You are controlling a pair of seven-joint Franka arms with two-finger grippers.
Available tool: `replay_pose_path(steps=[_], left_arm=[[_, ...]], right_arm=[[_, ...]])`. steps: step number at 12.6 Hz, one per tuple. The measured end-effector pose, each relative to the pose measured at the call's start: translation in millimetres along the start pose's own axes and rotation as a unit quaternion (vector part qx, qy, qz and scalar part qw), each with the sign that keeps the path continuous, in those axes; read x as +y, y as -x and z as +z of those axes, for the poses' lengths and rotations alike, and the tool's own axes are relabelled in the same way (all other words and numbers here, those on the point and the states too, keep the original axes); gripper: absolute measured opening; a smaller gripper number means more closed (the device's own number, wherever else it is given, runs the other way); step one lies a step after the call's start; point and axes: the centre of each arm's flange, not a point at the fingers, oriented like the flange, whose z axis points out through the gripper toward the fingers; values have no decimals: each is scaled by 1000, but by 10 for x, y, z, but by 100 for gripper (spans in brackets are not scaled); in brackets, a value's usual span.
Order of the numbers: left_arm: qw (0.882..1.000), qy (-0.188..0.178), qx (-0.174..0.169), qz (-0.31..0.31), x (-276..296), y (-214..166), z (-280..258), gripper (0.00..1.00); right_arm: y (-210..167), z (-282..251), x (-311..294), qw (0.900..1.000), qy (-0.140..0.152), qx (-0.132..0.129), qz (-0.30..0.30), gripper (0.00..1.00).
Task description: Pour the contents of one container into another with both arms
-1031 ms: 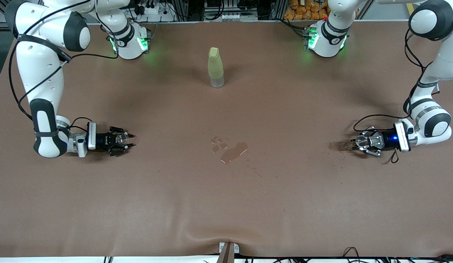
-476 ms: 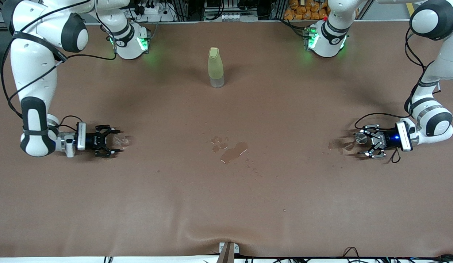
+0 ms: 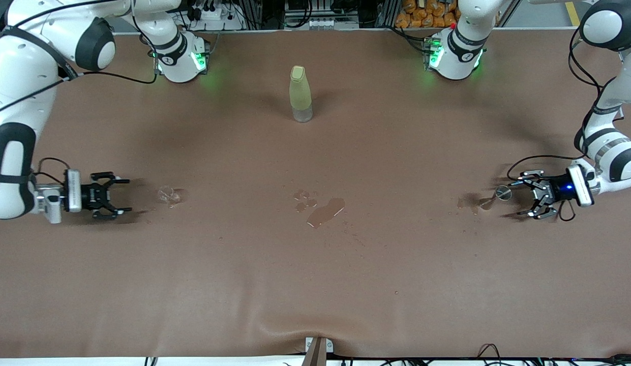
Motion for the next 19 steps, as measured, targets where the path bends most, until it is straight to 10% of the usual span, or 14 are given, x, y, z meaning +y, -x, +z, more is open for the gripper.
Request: replay_pose_path(steps=[4,8,13,19], left_arm=[[995,-31,-28,-88,-74,-310,-420,100],[957,-30,-177,-227,-147,-1201,-493,100],[892,-142,-334,-269,-154,-2585,-259,100],[823,-250,-406,-310,-13,-3754,196,100]], right_arm=[[-301,-821,-165,992,7,-80,100,100],[-1061,-1522,-378,958,29,-163,234,100],[-2590,-2066,-708,874,116,-229,411,100],[-3955,-1788,-843,757,191,-253,571,100]])
